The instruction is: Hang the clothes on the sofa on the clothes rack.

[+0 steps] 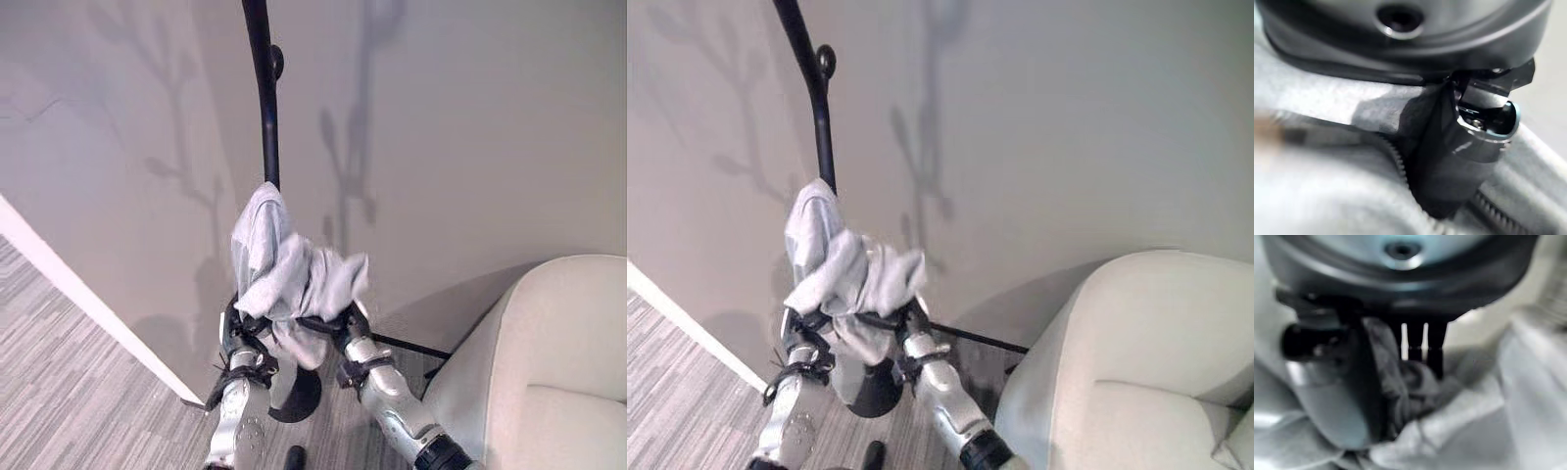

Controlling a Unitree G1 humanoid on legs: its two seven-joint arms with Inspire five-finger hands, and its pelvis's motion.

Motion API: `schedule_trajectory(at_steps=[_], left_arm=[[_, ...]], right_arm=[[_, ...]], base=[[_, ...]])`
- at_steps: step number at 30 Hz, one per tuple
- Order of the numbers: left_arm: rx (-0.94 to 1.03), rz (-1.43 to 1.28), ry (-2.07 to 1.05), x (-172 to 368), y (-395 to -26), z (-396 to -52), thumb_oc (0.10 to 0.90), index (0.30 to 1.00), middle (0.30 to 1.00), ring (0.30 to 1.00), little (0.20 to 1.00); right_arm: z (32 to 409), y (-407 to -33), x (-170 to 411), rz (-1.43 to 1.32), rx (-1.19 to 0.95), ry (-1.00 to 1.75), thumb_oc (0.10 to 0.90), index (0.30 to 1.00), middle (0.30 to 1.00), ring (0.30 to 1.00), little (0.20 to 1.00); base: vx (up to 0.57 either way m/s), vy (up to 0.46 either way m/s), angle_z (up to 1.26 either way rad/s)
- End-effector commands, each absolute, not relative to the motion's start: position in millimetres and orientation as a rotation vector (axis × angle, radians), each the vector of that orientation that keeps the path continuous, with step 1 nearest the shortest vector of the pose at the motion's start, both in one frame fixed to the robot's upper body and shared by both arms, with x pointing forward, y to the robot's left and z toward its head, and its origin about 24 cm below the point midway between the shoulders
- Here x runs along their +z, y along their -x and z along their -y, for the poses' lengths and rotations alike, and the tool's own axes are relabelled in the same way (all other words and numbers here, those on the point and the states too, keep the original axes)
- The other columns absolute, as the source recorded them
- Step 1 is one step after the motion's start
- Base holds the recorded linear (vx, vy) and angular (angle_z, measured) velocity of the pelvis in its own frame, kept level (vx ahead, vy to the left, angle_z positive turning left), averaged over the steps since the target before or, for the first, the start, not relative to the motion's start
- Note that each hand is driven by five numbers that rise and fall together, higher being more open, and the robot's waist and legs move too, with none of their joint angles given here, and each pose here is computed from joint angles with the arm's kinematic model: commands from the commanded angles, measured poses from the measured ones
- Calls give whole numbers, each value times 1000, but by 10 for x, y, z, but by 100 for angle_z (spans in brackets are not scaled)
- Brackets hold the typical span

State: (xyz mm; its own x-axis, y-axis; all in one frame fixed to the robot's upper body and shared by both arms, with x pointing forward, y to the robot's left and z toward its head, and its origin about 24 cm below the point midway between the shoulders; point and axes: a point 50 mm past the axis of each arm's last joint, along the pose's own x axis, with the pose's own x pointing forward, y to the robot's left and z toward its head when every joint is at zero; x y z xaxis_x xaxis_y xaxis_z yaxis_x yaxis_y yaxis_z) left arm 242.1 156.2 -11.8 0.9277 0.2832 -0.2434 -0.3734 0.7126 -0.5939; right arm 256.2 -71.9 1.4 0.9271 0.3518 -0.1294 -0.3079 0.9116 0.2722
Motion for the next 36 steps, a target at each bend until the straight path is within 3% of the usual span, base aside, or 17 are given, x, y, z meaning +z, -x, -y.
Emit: schedule_trajectory(at_steps=[1, 15, 27, 32, 36], left_arm=[[401, -169, 612, -236, -2422, -1825, 800, 900, 900, 900, 900], [370, -269, 473, -545, -2145, -1981, 800, 900, 900, 900, 900], [457, -390, 502, -851, -1862, -2181, 800, 900, 900, 900, 900], [577, -486, 592, -1099, -1565, -2368, 800, 900, 900, 900, 900], [914, -620, 794, -1442, -926, -2607, 800, 900, 900, 900, 900]], right_arm=[[899, -2779, 281, -43, 357, -238, 800, 900, 900, 900, 900], [1469, -2745, 215, -37, 325, -10, 800, 900, 900, 900, 900], [1630, -2677, 67, -94, 311, 71, 800, 900, 900, 900, 900], [1740, -2358, -469, -302, 86, -286, 800, 900, 900, 900, 900], [1821, -1880, -990, -497, -186, -588, 800, 900, 900, 900, 900]], base=[[-14, 2, 3], [-7, -3, 3], [-1, -3, 0], [0, 0, 0], [44, -11, -1]])
